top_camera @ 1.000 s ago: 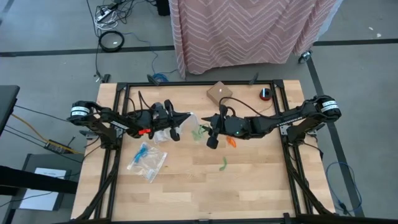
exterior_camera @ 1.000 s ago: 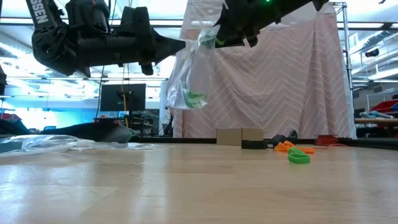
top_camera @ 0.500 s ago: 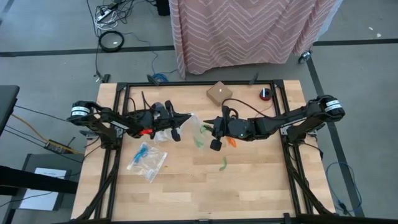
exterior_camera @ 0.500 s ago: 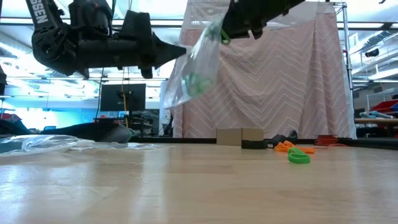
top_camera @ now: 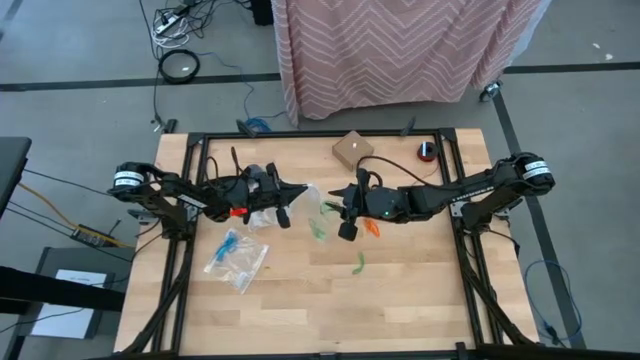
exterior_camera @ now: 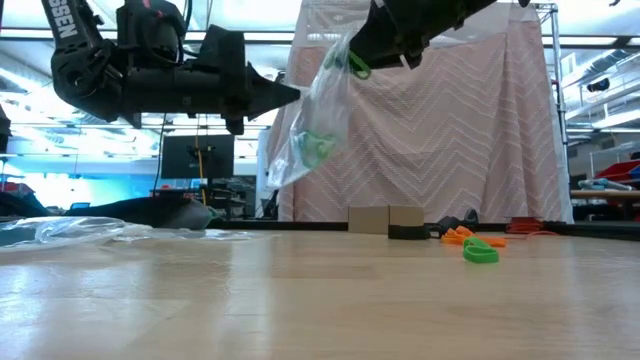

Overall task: Sort rubber bands
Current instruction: Put the green rubber band into the transparent zip bag

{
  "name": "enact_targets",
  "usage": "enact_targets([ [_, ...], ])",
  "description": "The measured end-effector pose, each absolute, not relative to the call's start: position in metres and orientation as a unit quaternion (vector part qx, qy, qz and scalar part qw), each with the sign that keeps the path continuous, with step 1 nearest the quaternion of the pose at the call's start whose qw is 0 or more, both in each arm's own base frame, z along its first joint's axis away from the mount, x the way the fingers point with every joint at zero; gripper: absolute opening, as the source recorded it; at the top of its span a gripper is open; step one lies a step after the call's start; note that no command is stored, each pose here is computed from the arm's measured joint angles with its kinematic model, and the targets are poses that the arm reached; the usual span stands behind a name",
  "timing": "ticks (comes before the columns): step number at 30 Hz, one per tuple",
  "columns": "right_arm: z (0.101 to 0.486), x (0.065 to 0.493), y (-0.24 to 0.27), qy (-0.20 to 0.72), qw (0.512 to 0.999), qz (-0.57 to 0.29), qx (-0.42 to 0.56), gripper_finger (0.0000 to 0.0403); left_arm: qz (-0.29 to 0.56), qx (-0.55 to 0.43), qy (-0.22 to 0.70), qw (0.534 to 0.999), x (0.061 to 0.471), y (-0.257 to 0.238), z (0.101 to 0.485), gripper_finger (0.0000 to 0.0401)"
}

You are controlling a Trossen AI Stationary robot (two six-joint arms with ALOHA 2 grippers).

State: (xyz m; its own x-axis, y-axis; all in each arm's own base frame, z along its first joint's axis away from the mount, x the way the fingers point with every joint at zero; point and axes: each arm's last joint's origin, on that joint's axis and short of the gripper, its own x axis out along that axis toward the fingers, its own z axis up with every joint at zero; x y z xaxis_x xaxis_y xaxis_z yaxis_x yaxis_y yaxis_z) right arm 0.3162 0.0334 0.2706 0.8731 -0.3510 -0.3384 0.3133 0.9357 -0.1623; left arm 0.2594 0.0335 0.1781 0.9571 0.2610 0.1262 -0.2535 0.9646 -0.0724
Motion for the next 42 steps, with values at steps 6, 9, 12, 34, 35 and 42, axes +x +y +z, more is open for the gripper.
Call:
enact_targets([
  [6, 0.269, 0.316, 0.033, 0.195, 0.964, -0.168, -0.065, 0.0077, 0.131, -0.018, -0.061, 0.989, 0.260, 0.034, 0.177, 0.0004],
  [9, 0.267, 0.315, 0.034, 0.207, 0.963, -0.157, -0.066, 0.0022, 0.131, -0.016, -0.063, 0.989, 0.259, 0.034, 0.178, 0.0004],
  [12, 0.266, 0.314, 0.033, 0.212, 0.961, -0.164, -0.068, 0.0010, 0.131, -0.016, -0.064, 0.989, 0.259, 0.034, 0.178, 0.0004],
  [34, 0.258, 0.308, 0.020, 0.266, 0.928, -0.235, -0.113, 0.0001, 0.114, -0.014, -0.053, 0.992, 0.258, 0.032, 0.174, 0.0003],
  [35, 0.258, 0.308, 0.017, 0.267, 0.929, -0.231, -0.110, 0.0001, 0.114, -0.014, -0.053, 0.992, 0.258, 0.032, 0.174, 0.0003],
  [42, 0.257, 0.309, 0.005, 0.274, 0.933, -0.210, -0.097, 0.0000, 0.114, -0.014, -0.054, 0.992, 0.258, 0.032, 0.175, 0.0003],
])
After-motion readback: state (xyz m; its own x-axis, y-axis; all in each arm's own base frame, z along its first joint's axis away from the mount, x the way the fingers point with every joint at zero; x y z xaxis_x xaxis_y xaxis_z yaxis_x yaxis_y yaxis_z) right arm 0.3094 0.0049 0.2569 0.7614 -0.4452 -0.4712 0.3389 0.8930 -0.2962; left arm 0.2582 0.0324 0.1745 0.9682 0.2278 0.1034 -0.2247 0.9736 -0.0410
